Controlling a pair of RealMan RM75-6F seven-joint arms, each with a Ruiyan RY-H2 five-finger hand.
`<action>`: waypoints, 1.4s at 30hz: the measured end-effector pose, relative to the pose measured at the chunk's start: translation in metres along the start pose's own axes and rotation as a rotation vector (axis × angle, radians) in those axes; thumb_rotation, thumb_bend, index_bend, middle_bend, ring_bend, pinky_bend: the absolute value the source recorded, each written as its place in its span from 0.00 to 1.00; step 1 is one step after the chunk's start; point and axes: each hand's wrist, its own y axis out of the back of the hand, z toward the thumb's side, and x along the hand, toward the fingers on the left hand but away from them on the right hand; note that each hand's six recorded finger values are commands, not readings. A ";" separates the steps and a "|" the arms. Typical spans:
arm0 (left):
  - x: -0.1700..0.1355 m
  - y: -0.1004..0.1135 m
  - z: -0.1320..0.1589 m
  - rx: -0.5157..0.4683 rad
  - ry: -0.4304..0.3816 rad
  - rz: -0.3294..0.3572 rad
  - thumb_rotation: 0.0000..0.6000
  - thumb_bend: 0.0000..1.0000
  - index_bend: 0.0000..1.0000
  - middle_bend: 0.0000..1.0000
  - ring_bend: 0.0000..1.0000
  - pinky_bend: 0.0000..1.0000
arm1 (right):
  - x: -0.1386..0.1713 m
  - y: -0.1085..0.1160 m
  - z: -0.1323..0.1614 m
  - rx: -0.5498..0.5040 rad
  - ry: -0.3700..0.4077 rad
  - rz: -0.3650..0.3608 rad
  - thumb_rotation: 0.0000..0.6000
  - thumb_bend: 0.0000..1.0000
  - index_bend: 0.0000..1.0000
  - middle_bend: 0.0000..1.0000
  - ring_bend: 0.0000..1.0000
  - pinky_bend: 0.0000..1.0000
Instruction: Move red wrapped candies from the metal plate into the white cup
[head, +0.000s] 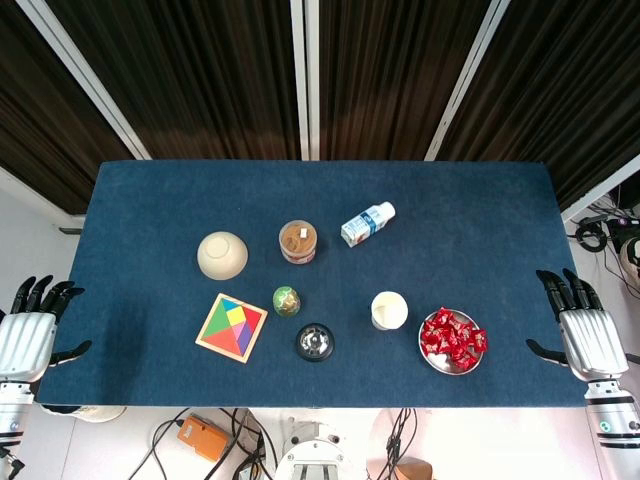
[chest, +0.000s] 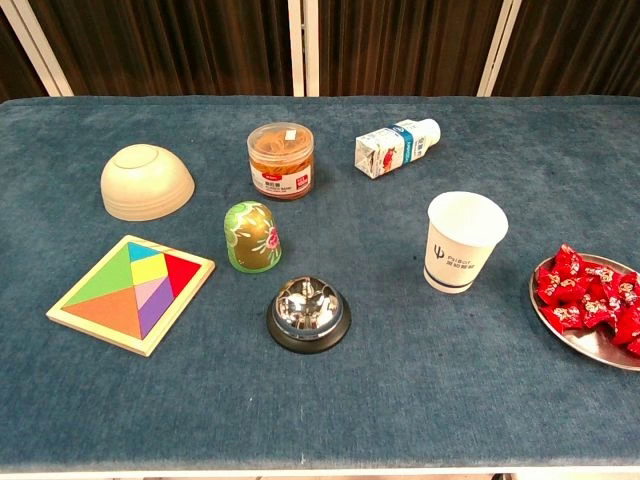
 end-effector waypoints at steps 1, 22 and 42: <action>0.000 -0.001 0.000 0.000 0.001 0.002 1.00 0.01 0.23 0.17 0.06 0.00 | 0.000 0.000 0.001 0.000 0.002 -0.001 1.00 0.25 0.02 0.17 0.03 0.17; -0.004 0.003 0.001 -0.012 0.000 0.034 1.00 0.01 0.23 0.17 0.06 0.00 | -0.028 -0.073 0.046 0.092 0.208 0.256 1.00 0.34 0.45 0.89 1.00 1.00; -0.005 0.003 -0.006 -0.013 0.021 0.034 1.00 0.01 0.23 0.17 0.06 0.00 | -0.057 -0.112 0.071 0.132 0.317 0.338 1.00 0.44 0.44 0.89 1.00 1.00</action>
